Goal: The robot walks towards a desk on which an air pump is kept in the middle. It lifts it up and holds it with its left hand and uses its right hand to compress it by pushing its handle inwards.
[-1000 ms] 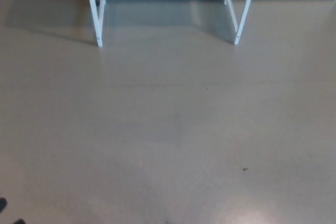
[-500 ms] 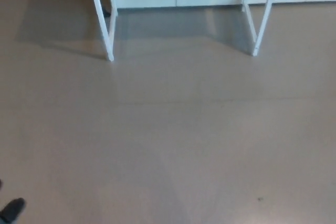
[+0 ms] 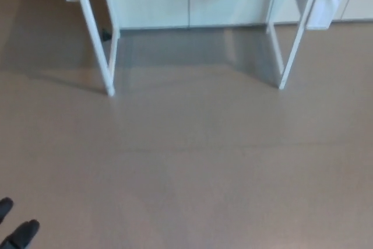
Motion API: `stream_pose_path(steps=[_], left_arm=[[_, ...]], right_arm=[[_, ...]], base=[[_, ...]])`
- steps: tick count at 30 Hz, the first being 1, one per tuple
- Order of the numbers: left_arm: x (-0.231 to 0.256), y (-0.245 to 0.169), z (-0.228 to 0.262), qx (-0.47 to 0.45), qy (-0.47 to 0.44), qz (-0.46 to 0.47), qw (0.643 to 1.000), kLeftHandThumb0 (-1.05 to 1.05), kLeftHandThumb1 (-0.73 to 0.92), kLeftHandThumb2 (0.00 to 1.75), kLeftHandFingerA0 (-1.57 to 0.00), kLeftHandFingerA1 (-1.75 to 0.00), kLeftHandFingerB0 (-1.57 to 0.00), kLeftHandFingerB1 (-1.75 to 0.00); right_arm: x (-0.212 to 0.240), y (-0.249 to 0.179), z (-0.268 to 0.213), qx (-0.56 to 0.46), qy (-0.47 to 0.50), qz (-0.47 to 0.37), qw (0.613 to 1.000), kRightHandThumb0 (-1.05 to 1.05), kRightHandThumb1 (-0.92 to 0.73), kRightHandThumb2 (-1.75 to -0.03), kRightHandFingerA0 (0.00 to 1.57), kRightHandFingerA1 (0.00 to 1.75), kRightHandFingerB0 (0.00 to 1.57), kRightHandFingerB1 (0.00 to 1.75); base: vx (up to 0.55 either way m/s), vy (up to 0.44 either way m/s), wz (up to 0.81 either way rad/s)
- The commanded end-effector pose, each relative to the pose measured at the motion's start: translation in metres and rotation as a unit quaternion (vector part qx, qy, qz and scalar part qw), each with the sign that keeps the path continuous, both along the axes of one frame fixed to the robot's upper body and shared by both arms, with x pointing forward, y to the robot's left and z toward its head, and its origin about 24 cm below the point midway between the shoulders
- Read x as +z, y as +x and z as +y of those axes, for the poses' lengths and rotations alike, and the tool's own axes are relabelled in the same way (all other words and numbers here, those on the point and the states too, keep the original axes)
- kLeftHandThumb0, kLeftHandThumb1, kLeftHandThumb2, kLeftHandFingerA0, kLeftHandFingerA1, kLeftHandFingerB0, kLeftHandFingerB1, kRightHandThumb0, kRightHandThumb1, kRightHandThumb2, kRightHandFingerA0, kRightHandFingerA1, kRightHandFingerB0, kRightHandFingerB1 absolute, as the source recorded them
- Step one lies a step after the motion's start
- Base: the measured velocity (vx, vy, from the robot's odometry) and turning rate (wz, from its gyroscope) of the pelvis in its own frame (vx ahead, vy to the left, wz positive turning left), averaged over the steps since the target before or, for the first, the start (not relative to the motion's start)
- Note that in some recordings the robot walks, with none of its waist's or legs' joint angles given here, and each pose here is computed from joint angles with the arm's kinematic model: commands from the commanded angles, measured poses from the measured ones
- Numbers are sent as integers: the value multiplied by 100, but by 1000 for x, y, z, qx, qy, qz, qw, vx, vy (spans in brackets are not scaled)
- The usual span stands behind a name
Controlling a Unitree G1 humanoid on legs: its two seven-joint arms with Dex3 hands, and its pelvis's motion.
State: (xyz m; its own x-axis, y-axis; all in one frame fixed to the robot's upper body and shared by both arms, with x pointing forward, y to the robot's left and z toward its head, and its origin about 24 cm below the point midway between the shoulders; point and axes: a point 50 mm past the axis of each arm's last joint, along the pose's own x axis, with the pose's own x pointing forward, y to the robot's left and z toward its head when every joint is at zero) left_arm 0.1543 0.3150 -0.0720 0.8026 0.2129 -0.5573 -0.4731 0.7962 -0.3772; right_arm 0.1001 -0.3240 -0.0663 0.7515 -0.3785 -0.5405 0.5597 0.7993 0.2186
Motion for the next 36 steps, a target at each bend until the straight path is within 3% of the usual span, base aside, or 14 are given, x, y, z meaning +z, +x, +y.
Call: stream_pose_path(steps=[1,9,15,16,24,25,26,27,33,34,35,36], left_arm=[[1,-4,5,0,-1,2,1000,8,63,58,-47,-48,-46,-41],[-6,-22,4,6,-11,20,1000,12,64,60,-42,-46,-43,-40],[-9,-35,5,1,6,44,999,7,65,59,-49,-47,-50,-40],[-7,-38,4,-5,10,44,999,9,68,60,-45,-48,-43,-39],[3,-48,4,-12,2,31,999,7,69,59,-37,-48,-39,-39],[4,-51,6,-15,0,28,999,4,47,93,-27,-58,-27,-55],[5,-54,8,-18,-2,27,999,4,47,93,-27,-58,-27,-55],[5,-57,11,-15,-1,29,999,7,66,58,-34,-46,-36,-38],[6,-64,20,-2,3,41,999,8,68,59,-34,-45,-36,-38],[5,-66,23,6,7,49,999,9,42,90,-30,-58,-30,-55],[5,-67,25,12,10,55,998,9,42,90,-30,-58,-30,-55],[3,-70,27,19,15,65,998,11,64,58,-40,-45,-41,-39]], right_arm=[[1,1,-1,-7,3,-3,1000,-10,-52,-55,67,48,53,41],[1,-20,0,2,-2,12,1000,-8,-55,-55,63,48,49,40],[-7,-38,-1,-12,2,29,999,-8,-53,-55,66,48,52,41],[-9,-42,-3,-16,6,33,999,-10,-51,-56,67,49,50,41],[-12,-51,-4,-16,5,37,999,-11,-50,-54,69,49,52,41],[-12,-53,-4,-18,6,40,999,-11,-50,-54,69,49,52,41],[-13,-56,-3,-20,6,44,999,-11,-50,-54,69,49,52,41],[-14,-57,-4,-19,1,50,999,-15,-47,-53,74,50,52,41],[-16,-64,-4,-22,-2,59,998,-13,-48,-53,74,50,53,41],[-16,-67,-3,-20,-3,59,998,-15,-50,-54,69,49,53,41],[-16,-69,-2,-18,-3,59,998,-15,-50,-54,69,49,53,41],[-16,-72,-1,-20,-3,64,998,-15,-50,-54,70,49,52,41]], base=[[467,220,-39],[394,111,4],[437,-118,37],[491,-288,49],[422,-159,-5],[351,6,-31],[362,79,-31],[383,131,-17],[489,220,-23],[479,223,2],[449,214,2],[431,198,7]])
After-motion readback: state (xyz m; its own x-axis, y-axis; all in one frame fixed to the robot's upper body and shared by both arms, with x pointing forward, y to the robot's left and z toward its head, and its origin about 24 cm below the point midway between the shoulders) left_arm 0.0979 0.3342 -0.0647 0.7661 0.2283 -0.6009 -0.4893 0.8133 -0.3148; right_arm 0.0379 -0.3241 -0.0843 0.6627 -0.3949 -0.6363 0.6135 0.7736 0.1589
